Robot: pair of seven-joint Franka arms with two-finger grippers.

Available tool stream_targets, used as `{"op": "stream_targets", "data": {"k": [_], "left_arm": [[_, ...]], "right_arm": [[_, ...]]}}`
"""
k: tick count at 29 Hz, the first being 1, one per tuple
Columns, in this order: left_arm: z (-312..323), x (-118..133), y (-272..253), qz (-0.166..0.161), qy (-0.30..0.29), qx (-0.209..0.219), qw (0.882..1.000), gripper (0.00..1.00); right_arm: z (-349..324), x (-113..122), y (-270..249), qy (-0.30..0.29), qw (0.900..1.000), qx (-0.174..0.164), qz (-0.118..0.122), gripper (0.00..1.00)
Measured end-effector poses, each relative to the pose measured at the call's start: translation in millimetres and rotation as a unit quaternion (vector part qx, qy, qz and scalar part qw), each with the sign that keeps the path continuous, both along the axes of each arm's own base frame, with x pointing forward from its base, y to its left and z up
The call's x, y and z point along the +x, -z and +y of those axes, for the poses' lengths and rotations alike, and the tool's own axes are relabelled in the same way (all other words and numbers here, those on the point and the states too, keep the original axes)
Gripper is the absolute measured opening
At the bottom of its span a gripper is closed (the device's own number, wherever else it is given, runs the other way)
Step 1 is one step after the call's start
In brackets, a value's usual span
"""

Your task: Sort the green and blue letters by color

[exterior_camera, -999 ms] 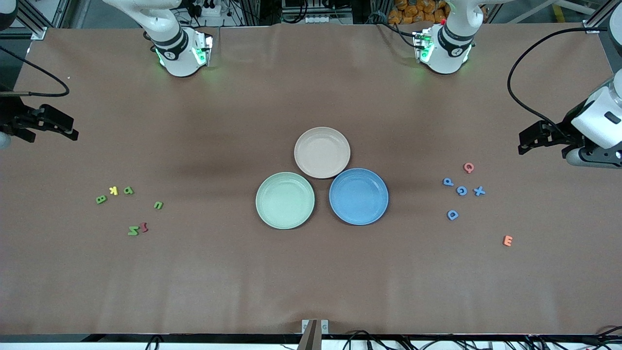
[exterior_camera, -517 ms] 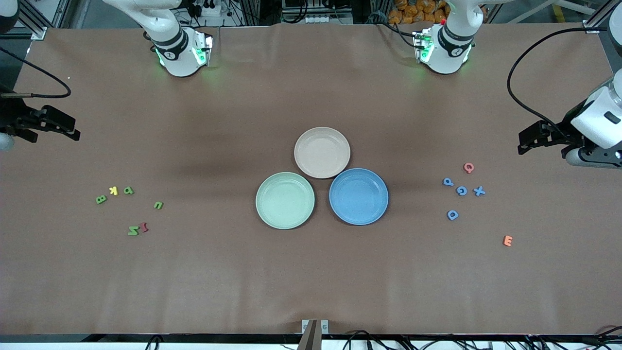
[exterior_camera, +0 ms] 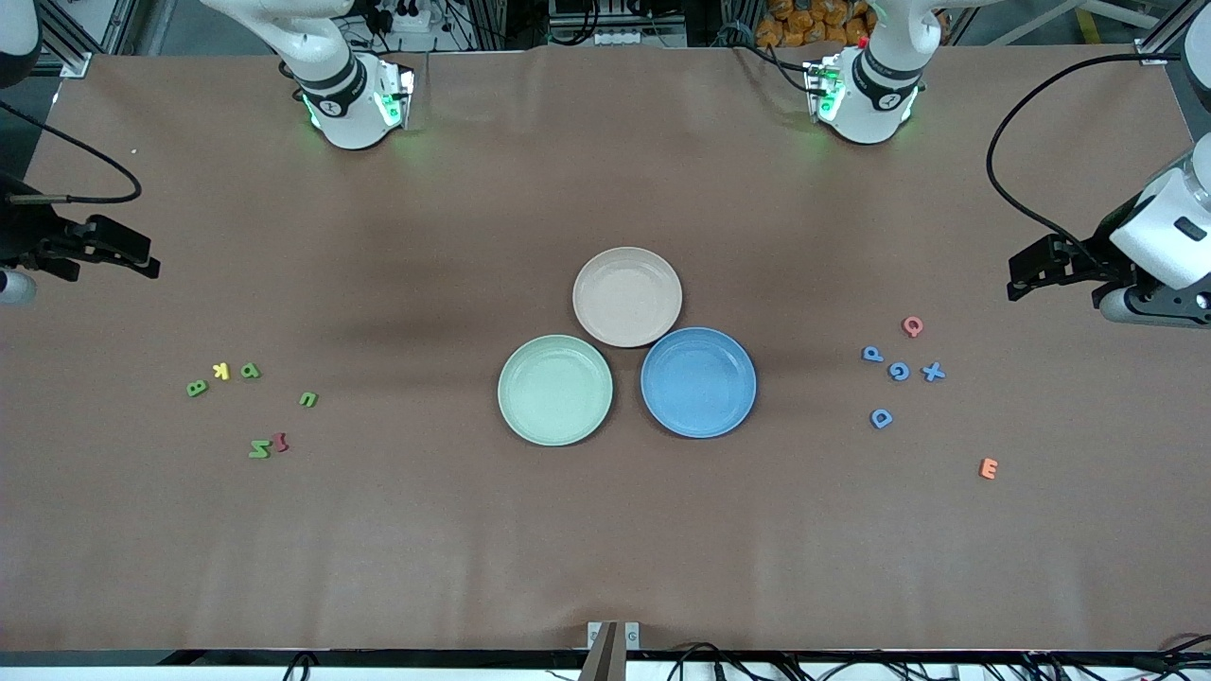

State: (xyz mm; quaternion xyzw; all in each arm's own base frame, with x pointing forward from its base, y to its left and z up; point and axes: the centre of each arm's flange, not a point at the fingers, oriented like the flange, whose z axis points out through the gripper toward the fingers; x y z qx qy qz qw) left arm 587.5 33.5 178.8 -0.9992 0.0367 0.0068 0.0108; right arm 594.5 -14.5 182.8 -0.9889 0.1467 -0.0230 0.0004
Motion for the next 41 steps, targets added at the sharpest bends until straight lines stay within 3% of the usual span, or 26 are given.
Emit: {"op": "stream_targets", "data": {"k": [27, 31, 34, 41], "left_arm": [[4, -19, 10, 0.001, -0.012, -0.001, 1.0, 1.0], [4, -20, 10, 0.0, -0.013, -0.002, 1.0, 1.0], [4, -20, 10, -0.001, -0.02, -0.002, 1.0, 1.0], [4, -20, 10, -0.002, -0.027, -0.002, 1.0, 1.0]], "right_arm": [[0, 1, 7, 0.001, 1.0, 0.001, 0.003, 0.45], [0, 1, 9, 0.001, 1.0, 0.002, 0.004, 0.41], [-1, 2, 8, 0.001, 1.0, 0.001, 0.003, 0.26], [-1, 2, 8, 0.0, 1.0, 0.0, 0.003, 0.26]]}}
